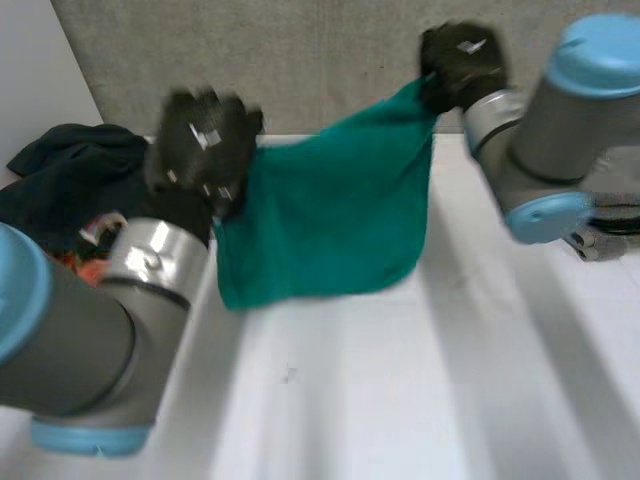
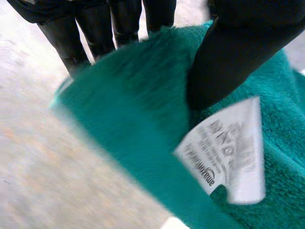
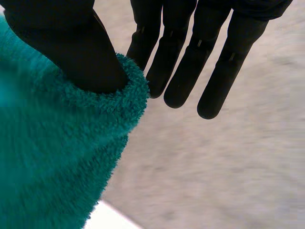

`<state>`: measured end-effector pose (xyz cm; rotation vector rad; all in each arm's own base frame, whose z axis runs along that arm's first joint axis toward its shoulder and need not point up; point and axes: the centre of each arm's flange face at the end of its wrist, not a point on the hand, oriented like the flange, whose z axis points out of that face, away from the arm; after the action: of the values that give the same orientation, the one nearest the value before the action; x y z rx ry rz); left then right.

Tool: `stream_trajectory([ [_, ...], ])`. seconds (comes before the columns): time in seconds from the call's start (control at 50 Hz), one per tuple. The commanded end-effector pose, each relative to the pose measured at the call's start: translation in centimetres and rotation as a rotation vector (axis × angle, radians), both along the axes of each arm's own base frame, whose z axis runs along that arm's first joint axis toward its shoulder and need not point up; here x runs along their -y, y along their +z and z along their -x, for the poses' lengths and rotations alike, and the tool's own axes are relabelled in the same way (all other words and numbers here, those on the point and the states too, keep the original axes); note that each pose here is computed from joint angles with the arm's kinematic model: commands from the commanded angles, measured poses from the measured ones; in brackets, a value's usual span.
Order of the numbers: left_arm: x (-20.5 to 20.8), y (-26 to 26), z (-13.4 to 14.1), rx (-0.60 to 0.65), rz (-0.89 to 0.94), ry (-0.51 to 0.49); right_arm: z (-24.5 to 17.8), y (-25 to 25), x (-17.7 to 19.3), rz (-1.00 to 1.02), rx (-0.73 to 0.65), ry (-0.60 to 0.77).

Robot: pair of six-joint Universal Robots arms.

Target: Fold the laundry.

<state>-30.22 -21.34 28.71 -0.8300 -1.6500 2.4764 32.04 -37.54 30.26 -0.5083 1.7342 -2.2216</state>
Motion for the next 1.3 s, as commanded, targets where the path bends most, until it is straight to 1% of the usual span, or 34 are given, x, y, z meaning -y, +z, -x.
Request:
stream_trajectory([
  [0.02,1.6,2.8,-0.5,-0.011,0.090,0.048,5.6,-1.8,-1.8,-0.090,-0.036,-0.099],
  [0.08,1.6,2.1,-0.5,0.008,0.071,0.050,7.0,-4.3,-2.6,-0.182,-0.077,-0.112],
  [0.1,1.6,1.6,-0.5,0.016,0.060,0.048,7.4,-5.8,-3.9,-0.247,-0.114,-0.091],
  [0.16,1.5,-1.1,-0.4,0.064,-0.006,0.042,8.0,-7.5,-6.2,-0.345,-0.163,-0.039],
  [0.18,1.5,-2.4,-0.4,0.090,-0.038,0.039,8.0,-8.7,-7.7,-0.403,-0.185,0.007],
  [0.2,1.4,-3.1,-0.4,0.101,-0.055,0.033,8.1,-9.4,-8.4,-0.437,-0.196,0.029],
  [0.26,1.0,-5.3,-0.3,0.143,-0.107,0.014,8.6,-11.4,-9.9,-0.529,-0.221,0.080],
  [0.3,0.7,-5.9,-0.5,0.156,-0.124,0.010,8.7,-11.5,-10.0,-0.534,-0.226,0.081],
  [0.38,0.1,-6.9,-0.7,0.174,-0.151,0.001,8.7,-10.1,-9.5,-0.460,-0.268,0.085],
  [0.4,0.0,-6.9,-0.8,0.176,-0.153,0.001,8.8,-8.7,-8.8,-0.395,-0.293,0.075],
  [0.46,-0.5,-7.0,-1.0,0.178,-0.157,-0.002,8.8,-6.7,-8.2,-0.316,-0.340,0.072],
  [0.52,-1.2,-6.4,-1.3,0.175,-0.148,-0.005,8.5,-4.7,-7.9,-0.237,-0.425,0.093],
  [0.54,-1.5,-6.2,-1.4,0.172,-0.144,-0.008,8.2,-4.1,-7.9,-0.208,-0.452,0.106],
  [0.56,-1.9,-5.8,-1.5,0.165,-0.136,-0.014,7.8,-3.5,-7.9,-0.169,-0.507,0.144],
  [0.62,-2.6,-5.5,-1.6,0.165,-0.131,-0.021,7.0,-3.1,-8.2,-0.105,-0.599,0.233],
  [0.64,-2.9,-5.4,-1.7,0.163,-0.130,-0.026,6.4,-3.8,-8.3,-0.074,-0.670,0.317],
  [0.68,-3.2,-5.4,-1.8,0.163,-0.127,-0.028,5.8,-4.7,-8.4,-0.037,-0.734,0.399],
  [0.7,-3.3,-5.4,-1.9,0.163,-0.127,-0.028,5.2,-5.2,-8.6,0.009,-0.781,0.465],
  [0.76,-3.7,-5.6,-2.0,0.167,-0.135,-0.032,4.2,-6.2,-8.4,0.102,-0.872,0.546],
  [0.82,-3.8,-5.9,-2.1,0.174,-0.142,-0.032,3.7,-7.7,-7.5,0.117,-0.922,0.562],
  [0.86,-3.8,-5.9,-2.1,0.174,-0.144,-0.032,3.2,-9.5,-6.9,0.106,-0.955,0.578],
  [0.94,-3.7,-5.9,-2.1,0.173,-0.143,-0.032,1.8,-11.7,-6.6,0.121,-0.995,0.610],
  [1.06,-3.5,-5.6,-2.0,0.166,-0.133,-0.030,1.0,-15.9,-5.9,0.133,-1.077,0.646],
  [1.14,-3.4,-5.3,-1.9,0.159,-0.122,-0.042,0.6,-17.7,-5.9,0.143,-1.117,0.669],
  [1.2,-3.3,-5.2,-1.8,0.160,-0.116,-0.052,0.4,-18.1,-5.8,0.150,-1.122,0.673],
  [1.24,-3.0,-4.9,-1.7,0.154,-0.107,-0.051,0.0,-17.6,-5.3,0.181,-1.120,0.648],
  [1.26,-3.0,-4.8,-1.7,0.152,-0.103,-0.050,-0.1,-17.1,-5.1,0.205,-1.119,0.631],
  [1.3,-2.5,-4.3,-1.8,0.144,-0.094,-0.036,-0.7,-15.1,-4.4,0.254,-1.095,0.549],
])
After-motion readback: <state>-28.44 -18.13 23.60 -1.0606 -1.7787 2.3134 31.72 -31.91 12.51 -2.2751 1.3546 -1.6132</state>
